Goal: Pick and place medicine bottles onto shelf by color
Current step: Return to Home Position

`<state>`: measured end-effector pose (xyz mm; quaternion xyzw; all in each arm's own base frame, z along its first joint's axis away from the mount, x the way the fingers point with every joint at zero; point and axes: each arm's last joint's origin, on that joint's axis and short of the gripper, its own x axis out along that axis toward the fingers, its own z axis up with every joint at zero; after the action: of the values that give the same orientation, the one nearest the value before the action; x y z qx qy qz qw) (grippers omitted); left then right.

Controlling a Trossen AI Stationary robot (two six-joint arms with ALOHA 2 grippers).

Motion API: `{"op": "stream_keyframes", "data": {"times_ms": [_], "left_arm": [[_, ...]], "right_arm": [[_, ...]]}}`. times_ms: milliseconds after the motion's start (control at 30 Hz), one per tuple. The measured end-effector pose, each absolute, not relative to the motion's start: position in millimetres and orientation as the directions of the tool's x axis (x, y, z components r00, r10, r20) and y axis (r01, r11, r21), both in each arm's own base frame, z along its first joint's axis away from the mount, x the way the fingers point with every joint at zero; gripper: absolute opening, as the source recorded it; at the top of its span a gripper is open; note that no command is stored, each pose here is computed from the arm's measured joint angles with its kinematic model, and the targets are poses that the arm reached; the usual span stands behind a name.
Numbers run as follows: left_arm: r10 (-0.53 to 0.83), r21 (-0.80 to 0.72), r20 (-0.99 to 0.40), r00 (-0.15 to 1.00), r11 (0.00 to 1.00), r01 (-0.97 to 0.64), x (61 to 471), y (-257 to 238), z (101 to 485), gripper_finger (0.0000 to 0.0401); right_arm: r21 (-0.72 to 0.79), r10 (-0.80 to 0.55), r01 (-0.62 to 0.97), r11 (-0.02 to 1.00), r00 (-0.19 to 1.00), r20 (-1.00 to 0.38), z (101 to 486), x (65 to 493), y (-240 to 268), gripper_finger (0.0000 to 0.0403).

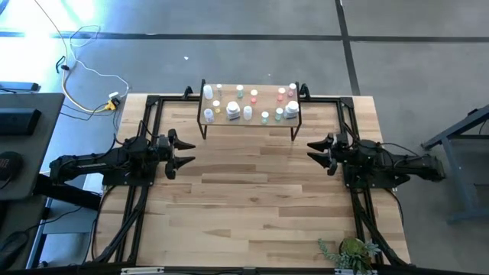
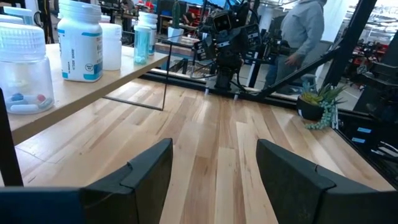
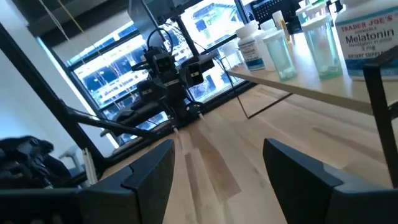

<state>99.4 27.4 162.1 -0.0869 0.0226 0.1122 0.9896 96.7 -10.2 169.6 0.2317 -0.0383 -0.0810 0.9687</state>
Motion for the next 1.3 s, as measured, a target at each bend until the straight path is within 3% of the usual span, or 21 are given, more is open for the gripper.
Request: {"op": "stream_keyframes", "data": {"times_ms": [200,633,1300], "left_arm": [[0.218,-0.167,-0.064,0.974,0.960,-0.226,99.4,27.4,162.1,0.0223],[0.218,-0.167,-0.064,0.974,0.960,-0.226,99.4,27.4,162.1,0.0223],[0.218,-0.167,-0.064,0.974,0.960,-0.226,99.4,27.4,162.1,0.0223]], "right_arm": [[0.378,-0.175,0.149,0.914,0.984,0.036,169.6,96.8,-10.3,0.0236],[0.504,-0.176,0.134,0.853,0.984,0.035,169.5,96.8,-10.3,0.0236],[0.503,-0.176,0.135,0.854,0.984,0.035,169.4,96.8,-10.3,0.0236]]}}
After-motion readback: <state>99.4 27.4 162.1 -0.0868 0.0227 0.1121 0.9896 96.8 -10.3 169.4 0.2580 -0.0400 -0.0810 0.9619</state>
